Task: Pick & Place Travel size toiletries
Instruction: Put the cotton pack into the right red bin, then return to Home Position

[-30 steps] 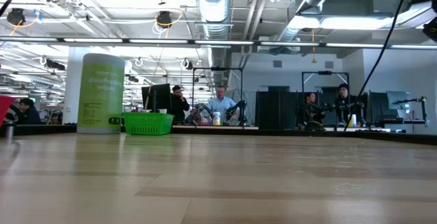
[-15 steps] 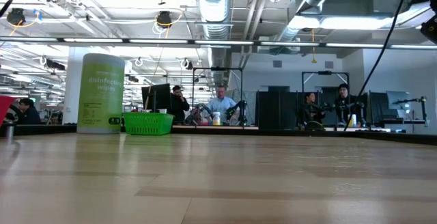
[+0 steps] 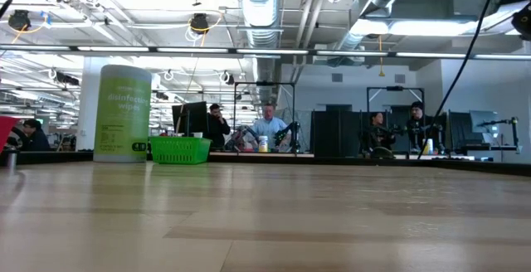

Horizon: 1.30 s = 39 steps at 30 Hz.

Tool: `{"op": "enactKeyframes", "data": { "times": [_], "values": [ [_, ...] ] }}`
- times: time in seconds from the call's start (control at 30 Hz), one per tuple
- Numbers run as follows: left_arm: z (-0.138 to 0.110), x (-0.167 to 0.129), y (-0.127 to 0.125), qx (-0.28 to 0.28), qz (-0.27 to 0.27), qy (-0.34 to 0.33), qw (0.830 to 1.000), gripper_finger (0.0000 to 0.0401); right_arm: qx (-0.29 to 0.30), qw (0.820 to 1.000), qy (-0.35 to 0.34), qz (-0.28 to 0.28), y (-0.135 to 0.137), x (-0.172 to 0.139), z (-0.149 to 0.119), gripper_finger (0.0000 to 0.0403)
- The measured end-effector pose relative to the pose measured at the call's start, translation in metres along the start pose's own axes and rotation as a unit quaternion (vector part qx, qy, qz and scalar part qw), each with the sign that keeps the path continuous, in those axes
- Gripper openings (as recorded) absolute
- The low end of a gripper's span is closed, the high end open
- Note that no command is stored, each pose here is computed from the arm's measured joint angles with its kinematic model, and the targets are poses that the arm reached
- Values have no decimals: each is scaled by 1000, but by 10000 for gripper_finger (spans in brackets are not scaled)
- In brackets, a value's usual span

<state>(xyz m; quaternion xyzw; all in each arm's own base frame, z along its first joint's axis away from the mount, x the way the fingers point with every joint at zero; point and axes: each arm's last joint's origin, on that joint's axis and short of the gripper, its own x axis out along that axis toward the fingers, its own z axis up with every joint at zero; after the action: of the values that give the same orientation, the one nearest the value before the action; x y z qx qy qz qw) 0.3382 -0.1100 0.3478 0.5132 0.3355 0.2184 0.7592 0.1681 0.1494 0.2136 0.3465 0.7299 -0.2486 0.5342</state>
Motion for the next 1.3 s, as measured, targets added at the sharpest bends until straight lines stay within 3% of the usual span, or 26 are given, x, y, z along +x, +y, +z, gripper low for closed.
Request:
{"op": "enactKeyframes", "data": {
  "times": [0.17,0.33,0.5,0.73,0.9,1.07,1.3],
  "values": [
    [1,-2,-1,-16,1,-3,1000,40,-6,1000,2,-3,0,1,-2,212],
    [1,-2,0,-99,4,-1,995,43,-1,1000,3,-4,0,0,-3,245],
    [2,-2,-1,-226,-12,-10,974,43,-11,999,-27,-21,0,-17,-7,250],
    [4,-2,-3,-325,-59,-28,944,42,-19,994,-103,-26,2,-61,-6,249],
    [5,-2,-5,-392,-105,-39,913,32,-30,989,-145,-6,4,-89,-2,249],
    [9,-2,-6,-465,-182,-52,865,18,-44,982,-182,10,3,-114,4,249],
    [20,-8,-3,-517,-268,-108,806,3,-166,960,-225,35,5,-145,13,249]
  ]
}}
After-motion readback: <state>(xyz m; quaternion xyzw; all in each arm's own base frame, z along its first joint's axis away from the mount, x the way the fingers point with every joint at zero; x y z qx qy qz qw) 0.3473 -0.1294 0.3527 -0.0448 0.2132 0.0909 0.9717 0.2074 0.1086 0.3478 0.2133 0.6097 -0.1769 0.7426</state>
